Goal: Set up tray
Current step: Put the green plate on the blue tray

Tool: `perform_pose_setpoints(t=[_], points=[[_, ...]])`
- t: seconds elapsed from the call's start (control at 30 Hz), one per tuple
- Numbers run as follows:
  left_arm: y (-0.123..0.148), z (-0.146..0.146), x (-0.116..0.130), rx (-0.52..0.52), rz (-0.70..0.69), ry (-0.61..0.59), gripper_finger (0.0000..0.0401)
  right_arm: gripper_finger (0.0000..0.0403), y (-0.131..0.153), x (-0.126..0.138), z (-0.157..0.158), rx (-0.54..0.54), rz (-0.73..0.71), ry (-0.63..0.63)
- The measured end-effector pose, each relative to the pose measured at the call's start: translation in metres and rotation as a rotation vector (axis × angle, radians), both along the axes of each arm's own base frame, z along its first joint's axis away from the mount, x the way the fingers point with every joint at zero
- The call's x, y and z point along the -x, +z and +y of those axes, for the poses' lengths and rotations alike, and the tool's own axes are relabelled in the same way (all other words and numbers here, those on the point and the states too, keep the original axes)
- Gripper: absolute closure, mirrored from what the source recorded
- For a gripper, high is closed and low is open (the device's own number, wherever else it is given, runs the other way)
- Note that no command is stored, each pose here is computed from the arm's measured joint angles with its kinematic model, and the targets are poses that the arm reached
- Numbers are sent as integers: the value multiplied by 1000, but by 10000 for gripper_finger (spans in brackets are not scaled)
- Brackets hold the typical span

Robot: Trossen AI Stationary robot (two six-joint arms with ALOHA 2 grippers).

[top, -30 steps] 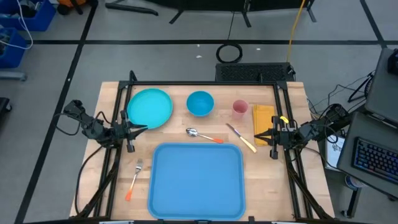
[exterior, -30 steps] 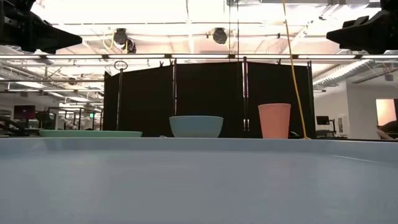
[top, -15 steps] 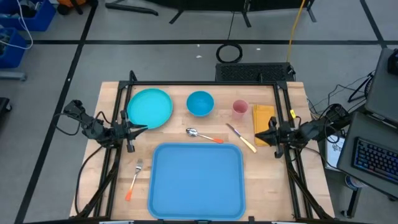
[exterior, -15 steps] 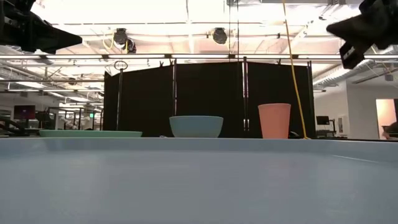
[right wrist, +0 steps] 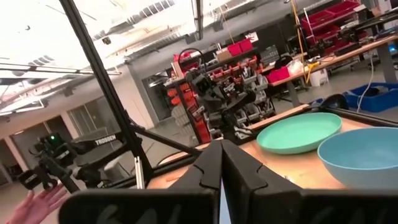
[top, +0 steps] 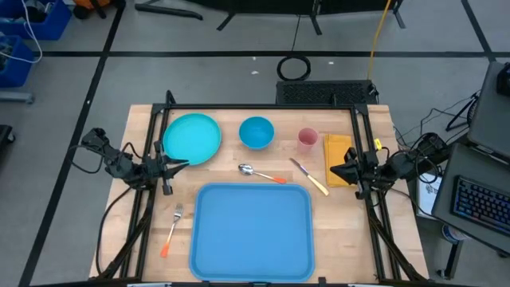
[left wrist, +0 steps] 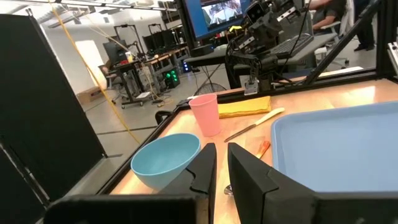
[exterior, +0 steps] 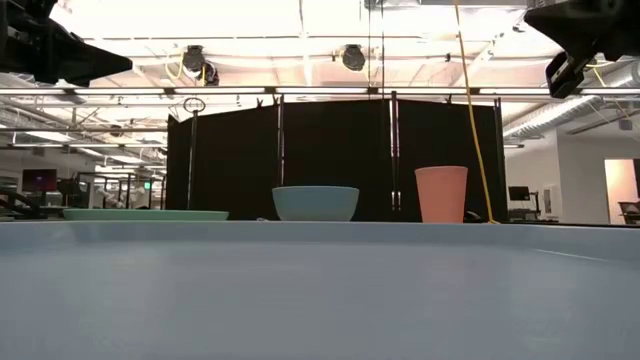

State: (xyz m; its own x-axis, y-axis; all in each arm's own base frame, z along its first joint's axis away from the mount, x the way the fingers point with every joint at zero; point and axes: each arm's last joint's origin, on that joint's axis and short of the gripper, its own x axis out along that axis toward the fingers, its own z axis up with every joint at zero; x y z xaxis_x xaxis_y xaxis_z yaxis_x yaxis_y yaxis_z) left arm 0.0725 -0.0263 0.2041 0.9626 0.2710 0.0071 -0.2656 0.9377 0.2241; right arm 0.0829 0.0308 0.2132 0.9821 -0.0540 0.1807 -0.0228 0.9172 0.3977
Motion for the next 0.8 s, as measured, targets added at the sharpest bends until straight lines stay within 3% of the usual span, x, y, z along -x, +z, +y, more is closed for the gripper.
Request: perform_pose_setpoints(t=[0.17, 0.5, 0.6, 0.67, 0.8], points=[[4, 5, 2, -85, 9, 154, 354, 403, -3, -4, 2, 53, 37, -29], [6, 4, 1, -75, -5, 124, 354, 403, -8, -24, 10, 203, 123, -91], [7, 1, 0, 67, -67, 10, 354, 403, -13, -33, 12, 225, 160, -106], [9, -1, 0, 208, -118, -74, 354, 403, -16, -39, 14, 296, 182, -116], [16, -4, 0, 387, -205, -187, 354, 403, -16, -53, 17, 476, 150, -12]])
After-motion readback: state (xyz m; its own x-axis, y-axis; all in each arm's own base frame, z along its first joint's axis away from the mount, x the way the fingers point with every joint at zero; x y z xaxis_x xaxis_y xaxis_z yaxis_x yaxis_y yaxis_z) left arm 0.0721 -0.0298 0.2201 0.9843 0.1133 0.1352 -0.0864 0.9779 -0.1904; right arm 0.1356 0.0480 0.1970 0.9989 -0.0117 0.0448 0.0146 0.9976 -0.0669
